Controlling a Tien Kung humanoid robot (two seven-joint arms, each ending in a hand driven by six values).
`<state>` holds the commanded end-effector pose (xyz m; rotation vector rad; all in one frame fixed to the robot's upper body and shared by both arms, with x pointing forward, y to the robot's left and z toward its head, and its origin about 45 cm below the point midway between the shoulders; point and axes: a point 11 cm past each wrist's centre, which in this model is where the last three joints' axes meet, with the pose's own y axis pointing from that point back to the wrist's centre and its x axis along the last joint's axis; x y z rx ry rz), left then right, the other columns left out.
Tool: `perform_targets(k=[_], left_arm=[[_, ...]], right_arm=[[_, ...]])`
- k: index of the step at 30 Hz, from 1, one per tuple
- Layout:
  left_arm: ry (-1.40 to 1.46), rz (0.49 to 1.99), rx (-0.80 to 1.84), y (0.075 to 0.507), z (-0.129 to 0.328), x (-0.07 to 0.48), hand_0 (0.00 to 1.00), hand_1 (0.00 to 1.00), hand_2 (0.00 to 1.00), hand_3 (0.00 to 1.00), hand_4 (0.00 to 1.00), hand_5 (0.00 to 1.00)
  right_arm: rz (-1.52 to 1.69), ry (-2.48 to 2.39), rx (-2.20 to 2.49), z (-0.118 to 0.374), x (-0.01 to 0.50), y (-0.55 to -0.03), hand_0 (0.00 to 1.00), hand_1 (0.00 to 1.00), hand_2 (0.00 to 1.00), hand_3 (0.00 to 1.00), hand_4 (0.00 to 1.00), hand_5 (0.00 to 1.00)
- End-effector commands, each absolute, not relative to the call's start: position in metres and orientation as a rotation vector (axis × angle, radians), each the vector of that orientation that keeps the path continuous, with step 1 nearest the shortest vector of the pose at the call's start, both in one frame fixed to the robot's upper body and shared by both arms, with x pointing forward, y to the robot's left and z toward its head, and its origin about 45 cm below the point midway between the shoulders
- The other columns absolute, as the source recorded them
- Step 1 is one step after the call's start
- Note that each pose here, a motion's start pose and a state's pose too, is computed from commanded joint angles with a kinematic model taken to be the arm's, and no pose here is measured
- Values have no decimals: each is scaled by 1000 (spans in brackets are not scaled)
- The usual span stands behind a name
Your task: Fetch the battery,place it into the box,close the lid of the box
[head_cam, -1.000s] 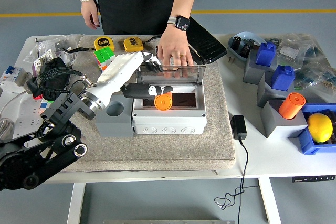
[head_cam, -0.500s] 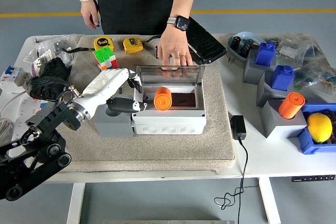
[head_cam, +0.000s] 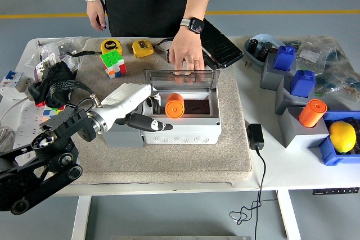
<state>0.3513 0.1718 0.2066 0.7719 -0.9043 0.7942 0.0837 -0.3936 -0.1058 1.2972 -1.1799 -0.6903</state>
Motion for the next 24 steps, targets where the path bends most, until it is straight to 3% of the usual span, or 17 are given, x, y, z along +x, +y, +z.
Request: perform_targets(k=[7, 15, 16, 24], left_arm=[[-845, 756, 702, 133, 207, 354, 200, 452, 461, 430, 987, 539], [-590, 764, 517, 88, 212, 363, 190, 434, 466, 458, 981, 538], [-557, 782, 472, 83, 215, 365, 210, 516, 574, 546, 972, 528], [-480, 846, 414, 90, 223, 371, 206, 513, 569, 542, 972, 532]], right_arm=[[-690, -1181, 1300, -106, 84, -392, 746, 705, 707, 737, 998, 617], [-686, -1177, 1304, -106, 84, -391, 744, 705, 705, 737, 998, 616], [-685, -1176, 1304, -106, 85, -392, 746, 704, 703, 740, 998, 617], [-686, -1174, 1301, -106, 82, -392, 744, 704, 703, 738, 998, 615]])
